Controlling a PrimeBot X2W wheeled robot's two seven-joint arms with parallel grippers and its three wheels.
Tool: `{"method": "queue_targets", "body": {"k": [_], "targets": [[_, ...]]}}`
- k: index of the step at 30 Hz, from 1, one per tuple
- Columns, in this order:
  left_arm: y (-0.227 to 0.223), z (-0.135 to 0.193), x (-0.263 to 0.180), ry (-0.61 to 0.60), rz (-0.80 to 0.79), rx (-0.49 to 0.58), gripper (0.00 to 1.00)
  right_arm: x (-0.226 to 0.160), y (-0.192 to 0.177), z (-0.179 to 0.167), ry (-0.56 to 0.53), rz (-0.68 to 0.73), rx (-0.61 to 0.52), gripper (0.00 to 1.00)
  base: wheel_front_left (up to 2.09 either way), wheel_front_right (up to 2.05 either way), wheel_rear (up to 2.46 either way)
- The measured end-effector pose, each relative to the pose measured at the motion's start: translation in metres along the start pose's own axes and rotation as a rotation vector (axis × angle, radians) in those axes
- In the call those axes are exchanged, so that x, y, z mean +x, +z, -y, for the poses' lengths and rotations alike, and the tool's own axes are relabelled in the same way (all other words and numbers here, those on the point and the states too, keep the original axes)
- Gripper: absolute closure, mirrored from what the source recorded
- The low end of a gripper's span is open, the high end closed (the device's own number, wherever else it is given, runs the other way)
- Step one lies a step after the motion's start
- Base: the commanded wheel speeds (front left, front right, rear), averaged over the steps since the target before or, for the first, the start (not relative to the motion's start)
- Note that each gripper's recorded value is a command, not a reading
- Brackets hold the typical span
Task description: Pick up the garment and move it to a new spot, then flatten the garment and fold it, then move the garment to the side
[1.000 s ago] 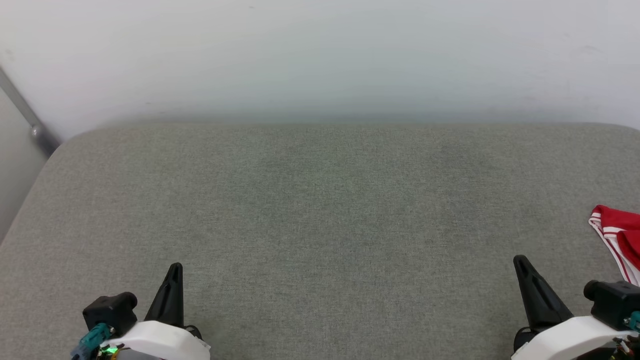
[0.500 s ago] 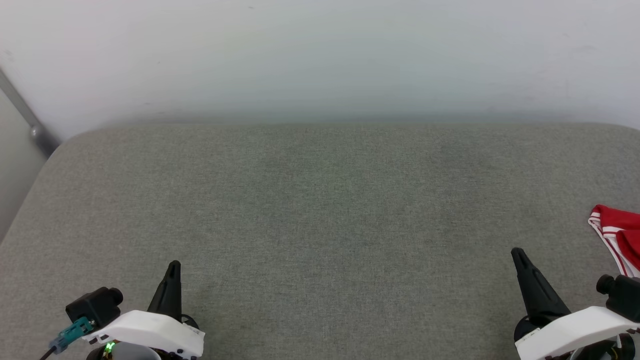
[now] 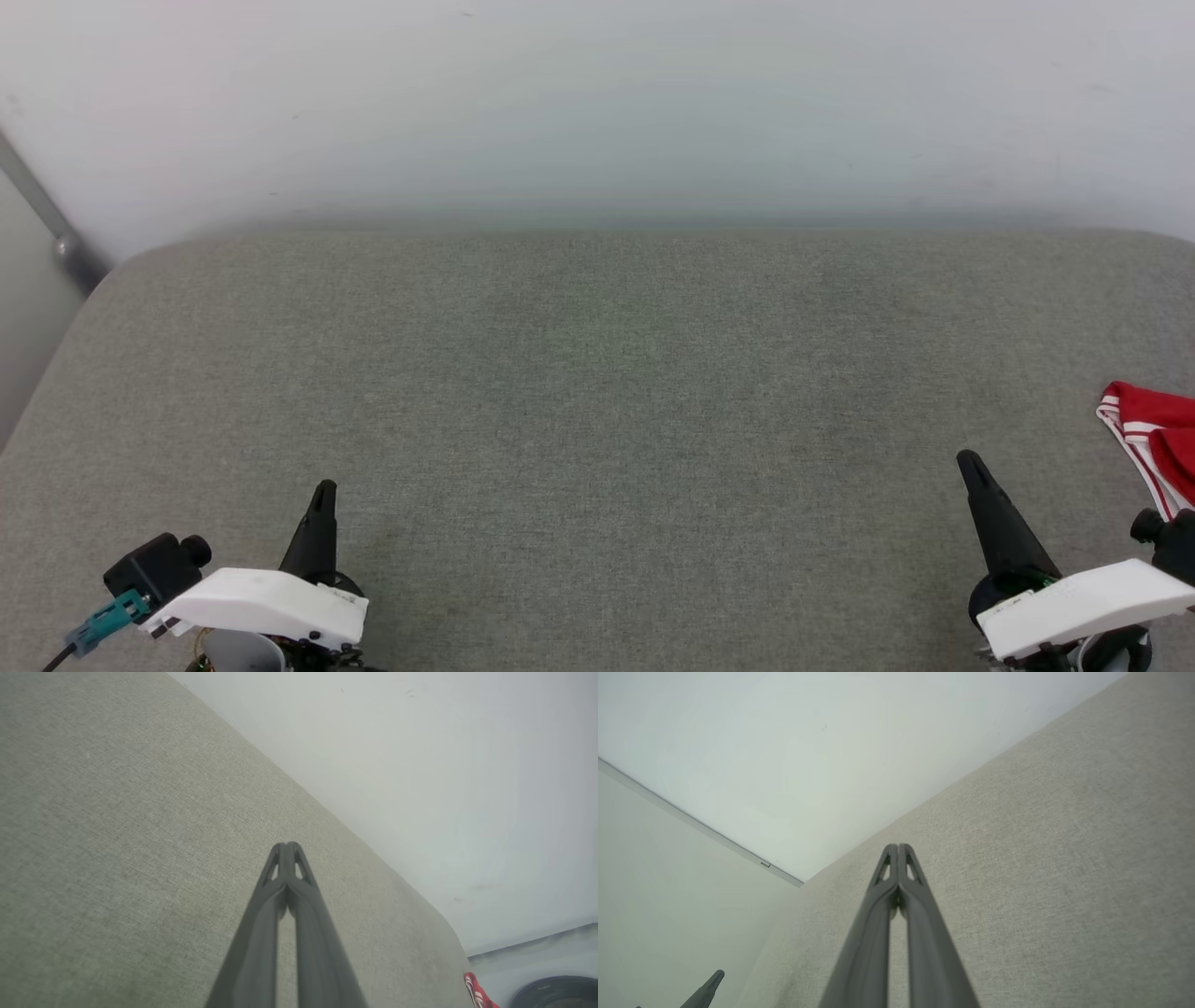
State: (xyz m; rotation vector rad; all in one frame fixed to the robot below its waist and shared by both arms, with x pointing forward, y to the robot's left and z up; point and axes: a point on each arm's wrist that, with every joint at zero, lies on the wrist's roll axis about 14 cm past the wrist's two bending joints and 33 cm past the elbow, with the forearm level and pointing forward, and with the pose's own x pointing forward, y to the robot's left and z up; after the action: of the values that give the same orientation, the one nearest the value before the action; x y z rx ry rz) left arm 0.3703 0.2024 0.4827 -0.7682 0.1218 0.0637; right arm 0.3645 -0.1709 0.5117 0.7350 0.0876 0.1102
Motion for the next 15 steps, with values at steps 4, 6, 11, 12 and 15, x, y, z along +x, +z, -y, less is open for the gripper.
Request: {"method": "queue_targets", "body": {"k": [4,6,11,12,15], "targets": [[-0.0004,0.0004,0.0011,0.0,-0.005,-0.053,1.0,0.0013,0.0005,0.0015,-0.001,0.005,0.054,1.0,0.0,0.0,0.0],[-0.0004,0.0008,0.0016,-0.002,-0.005,-0.08,1.0,0.002,0.0008,0.0021,-0.001,0.008,0.082,1.0,0.0,0.0,0.0],[0.0003,0.0012,0.0029,-0.002,-0.006,-0.14,1.0,0.0031,0.0013,0.0043,-0.004,0.014,0.146,1.0,0.0,0.0,0.0],[0.0005,0.0013,0.0031,-0.004,-0.006,-0.153,1.0,0.003,0.0009,0.0052,-0.006,0.015,0.158,1.0,0.0,0.0,0.0],[0.0005,0.0022,0.0039,-0.008,-0.008,-0.19,1.0,0.0043,0.0017,0.0057,-0.006,0.02,0.196,1.0,0.0,0.0,0.0]]}}
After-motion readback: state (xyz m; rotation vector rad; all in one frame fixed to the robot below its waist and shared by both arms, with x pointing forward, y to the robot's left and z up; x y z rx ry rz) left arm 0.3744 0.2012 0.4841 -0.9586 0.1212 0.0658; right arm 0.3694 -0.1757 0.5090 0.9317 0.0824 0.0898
